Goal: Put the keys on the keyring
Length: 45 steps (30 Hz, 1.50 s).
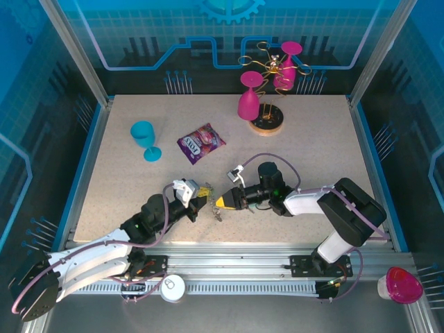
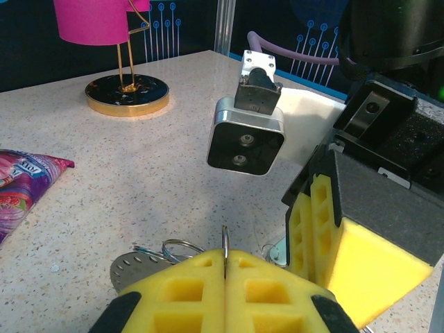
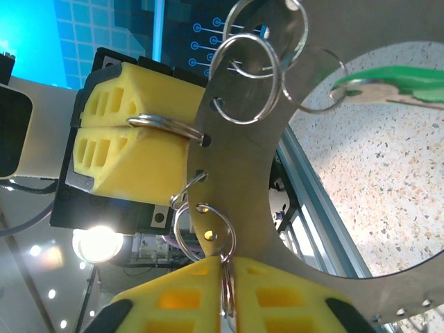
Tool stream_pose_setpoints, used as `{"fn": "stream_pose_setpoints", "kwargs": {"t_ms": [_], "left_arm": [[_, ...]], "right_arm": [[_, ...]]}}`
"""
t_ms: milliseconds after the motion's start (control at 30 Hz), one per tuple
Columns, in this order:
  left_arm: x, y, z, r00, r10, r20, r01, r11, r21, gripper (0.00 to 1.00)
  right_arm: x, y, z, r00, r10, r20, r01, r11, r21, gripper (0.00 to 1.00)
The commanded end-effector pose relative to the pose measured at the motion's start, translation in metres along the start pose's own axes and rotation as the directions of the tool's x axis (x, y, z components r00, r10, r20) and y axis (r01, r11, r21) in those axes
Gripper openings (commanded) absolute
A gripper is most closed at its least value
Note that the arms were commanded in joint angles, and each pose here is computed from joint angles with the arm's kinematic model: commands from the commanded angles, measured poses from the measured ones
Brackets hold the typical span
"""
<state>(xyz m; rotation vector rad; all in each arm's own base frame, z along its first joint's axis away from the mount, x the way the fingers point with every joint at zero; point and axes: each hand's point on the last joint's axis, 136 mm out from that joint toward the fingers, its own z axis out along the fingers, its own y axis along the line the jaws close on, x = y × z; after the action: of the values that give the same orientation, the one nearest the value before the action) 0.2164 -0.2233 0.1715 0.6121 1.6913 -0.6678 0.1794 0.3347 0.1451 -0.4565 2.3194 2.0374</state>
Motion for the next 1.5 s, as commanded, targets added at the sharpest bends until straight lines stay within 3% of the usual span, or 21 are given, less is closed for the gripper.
{"fn": "stream_pose_setpoints", "kwargs": {"t_ms": [0, 200, 433, 633, 700, 833, 1233, 1467], "left_arm": [[-0.019, -0.001, -0.003, 0.997, 0.008, 0.070, -0.008, 1.000, -0.004, 0.00], [-0.018, -0.001, -0.003, 0.998, 0.010, 0.063, -0.010, 1.000, -0.004, 0.00], [-0.016, -0.002, -0.005, 0.998, 0.011, 0.059, -0.012, 1.000, 0.004, 0.00], [-0.016, -0.007, -0.004, 0.999, 0.004, 0.054, -0.005, 1.000, 0.031, 0.00], [-0.016, -0.007, -0.004, 0.999, 0.002, 0.053, -0.004, 0.999, 0.035, 0.00], [-0.016, -0.010, -0.003, 0.999, -0.002, 0.053, -0.001, 0.999, 0.047, 0.00], [-0.017, -0.014, -0.003, 0.998, -0.004, 0.061, -0.001, 0.997, 0.074, 0.00], [-0.018, -0.014, -0.003, 0.998, -0.004, 0.062, -0.001, 0.997, 0.076, 0.00]], "right_arm": [[0.008, 0.001, 0.000, 0.999, -0.016, -0.030, 0.015, 1.000, -0.009, 0.09], [0.008, 0.000, -0.003, 0.999, -0.027, -0.029, 0.028, 1.000, 0.010, 0.02], [0.013, -0.003, -0.009, 0.997, -0.056, -0.062, 0.060, 0.995, 0.077, 0.02], [0.017, -0.007, -0.013, 0.991, -0.091, -0.095, 0.106, 0.982, 0.159, 0.09], [0.017, -0.008, -0.016, 0.988, -0.113, -0.104, 0.132, 0.970, 0.204, 0.21], [0.011, -0.003, -0.023, 0.979, -0.174, -0.108, 0.196, 0.947, 0.253, 0.34], [-0.013, 0.009, -0.012, 0.989, -0.145, -0.006, 0.144, 0.976, 0.160, 0.48], [-0.013, 0.003, -0.008, 0.992, -0.123, -0.008, 0.122, 0.980, 0.156, 0.48]]}}
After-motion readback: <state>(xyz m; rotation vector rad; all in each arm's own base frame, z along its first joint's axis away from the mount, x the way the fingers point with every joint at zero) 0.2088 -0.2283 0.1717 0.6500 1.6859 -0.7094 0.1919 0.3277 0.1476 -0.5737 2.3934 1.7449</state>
